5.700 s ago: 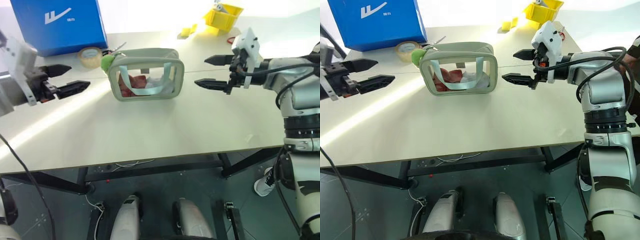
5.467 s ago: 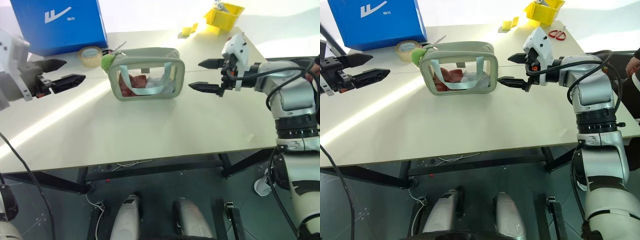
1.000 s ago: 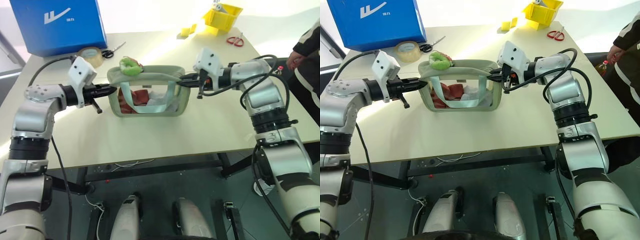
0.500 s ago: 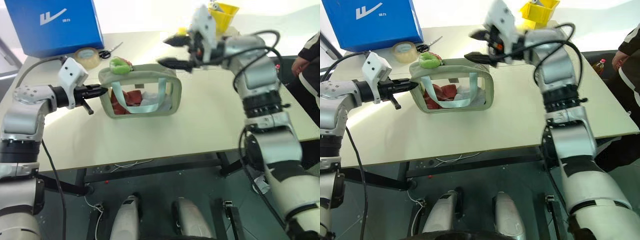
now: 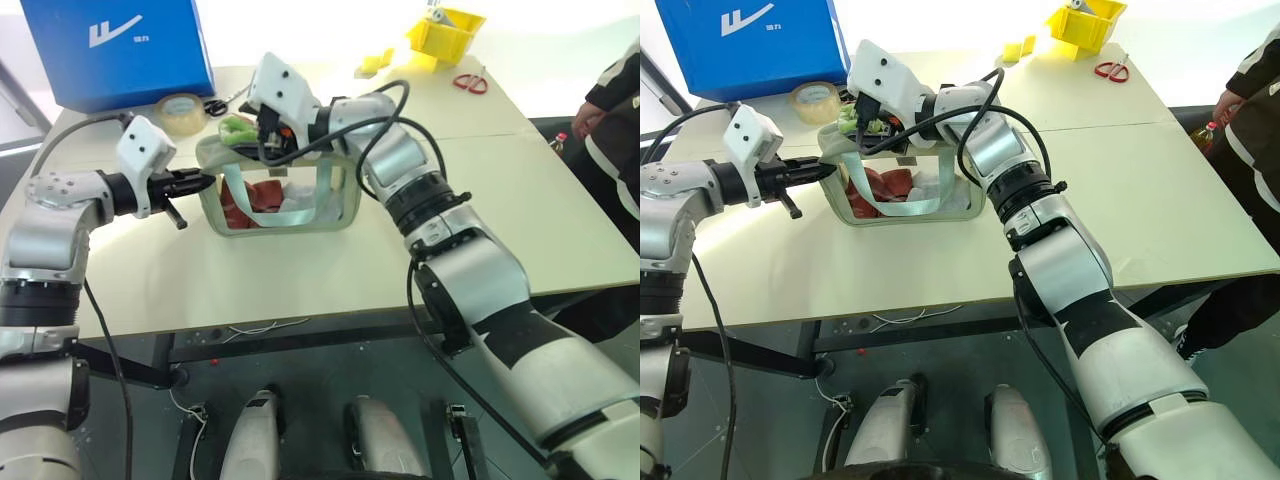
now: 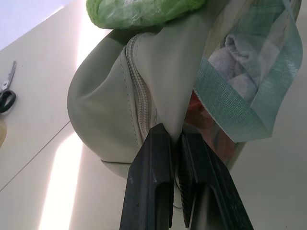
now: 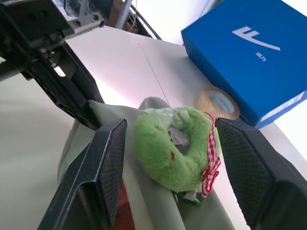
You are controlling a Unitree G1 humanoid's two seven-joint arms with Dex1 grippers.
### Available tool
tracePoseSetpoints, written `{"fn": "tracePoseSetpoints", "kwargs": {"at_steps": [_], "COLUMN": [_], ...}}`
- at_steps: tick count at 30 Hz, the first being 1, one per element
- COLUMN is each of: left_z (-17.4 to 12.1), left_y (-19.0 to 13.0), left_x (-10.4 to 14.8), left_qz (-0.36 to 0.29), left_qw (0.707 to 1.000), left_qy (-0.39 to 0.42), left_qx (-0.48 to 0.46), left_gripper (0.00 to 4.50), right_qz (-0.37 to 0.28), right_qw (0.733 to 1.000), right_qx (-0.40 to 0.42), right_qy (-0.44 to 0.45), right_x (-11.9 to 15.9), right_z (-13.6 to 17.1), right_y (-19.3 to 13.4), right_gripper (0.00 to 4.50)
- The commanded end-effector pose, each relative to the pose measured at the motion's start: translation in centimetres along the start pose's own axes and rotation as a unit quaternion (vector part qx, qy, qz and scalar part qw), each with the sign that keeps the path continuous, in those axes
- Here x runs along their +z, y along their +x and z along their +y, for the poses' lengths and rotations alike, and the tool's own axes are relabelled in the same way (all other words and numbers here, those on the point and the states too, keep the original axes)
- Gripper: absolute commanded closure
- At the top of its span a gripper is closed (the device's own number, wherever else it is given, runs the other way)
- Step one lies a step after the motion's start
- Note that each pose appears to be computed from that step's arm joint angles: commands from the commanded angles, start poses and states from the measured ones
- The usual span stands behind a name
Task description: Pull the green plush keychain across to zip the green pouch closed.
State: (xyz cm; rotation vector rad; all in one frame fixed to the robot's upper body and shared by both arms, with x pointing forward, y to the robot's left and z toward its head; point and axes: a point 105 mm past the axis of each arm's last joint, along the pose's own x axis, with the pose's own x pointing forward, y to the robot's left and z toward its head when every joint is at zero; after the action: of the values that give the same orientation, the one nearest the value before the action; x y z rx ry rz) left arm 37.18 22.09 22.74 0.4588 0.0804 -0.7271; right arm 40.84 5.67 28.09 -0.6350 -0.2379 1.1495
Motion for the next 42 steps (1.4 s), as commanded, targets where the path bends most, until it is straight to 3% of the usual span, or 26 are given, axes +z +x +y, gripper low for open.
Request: {"fn": "tracePoseSetpoints", "kwargs": {"at_steps": [1, 4, 9, 15, 19, 25, 28, 33, 38, 42], "left_z": [0.4, 0.5, 0.5, 0.2, 0.2, 0.2, 0.1, 0.0, 0.0, -0.2], "left_y": [-0.7, -0.7, -0.4, -0.5, -0.6, -0.6, -0.2, 0.5, 0.5, 0.3], "left_x": [0.8, 0.8, 1.1, 1.0, 0.6, 0.3, 0.5, 1.0, 1.0, 0.9], "left_qz": [-0.012, -0.013, -0.018, -0.020, -0.016, -0.011, -0.011, -0.014, -0.011, -0.010], "left_qw": [1.000, 1.000, 1.000, 1.000, 1.000, 1.000, 1.000, 1.000, 1.000, 1.000], "left_qy": [0.015, 0.014, 0.015, 0.014, 0.010, 0.005, 0.004, 0.007, 0.010, 0.010], "left_qx": [0.011, 0.013, 0.014, 0.009, 0.009, 0.005, 0.000, -0.007, -0.011, -0.009], "left_gripper": [4.50, 4.50, 4.50, 4.50, 4.50, 4.50, 4.50, 4.50, 4.50, 4.50], "right_qz": [-0.023, -0.016, -0.018, -0.014, 0.036, 0.124, 0.145, 0.147, 0.142, 0.167], "right_qw": [0.999, 0.999, 0.999, 0.993, 0.975, 0.944, 0.938, 0.929, 0.926, 0.931], "right_qx": [-0.002, 0.006, -0.019, -0.119, -0.220, -0.302, -0.301, -0.278, -0.255, -0.238], "right_qy": [-0.030, -0.039, -0.031, -0.012, 0.004, 0.044, 0.092, 0.198, 0.240, 0.221], "right_x": [2.1, 1.5, 1.4, 1.3, -1.1, -6.1, -9.2, -14.4, -16.2, -17.4], "right_z": [-0.5, -0.2, -1.6, -6.4, -9.3, -8.2, -5.8, -0.9, 1.3, 2.1], "right_y": [0.1, 0.0, -1.4, -7.1, -14.7, -21.3, -21.0, -16.3, -12.5, -12.3], "right_gripper": [2.73, 4.42, 4.47, 4.47, 4.47, 4.47, 4.47, 4.47, 4.47, 4.47]}}
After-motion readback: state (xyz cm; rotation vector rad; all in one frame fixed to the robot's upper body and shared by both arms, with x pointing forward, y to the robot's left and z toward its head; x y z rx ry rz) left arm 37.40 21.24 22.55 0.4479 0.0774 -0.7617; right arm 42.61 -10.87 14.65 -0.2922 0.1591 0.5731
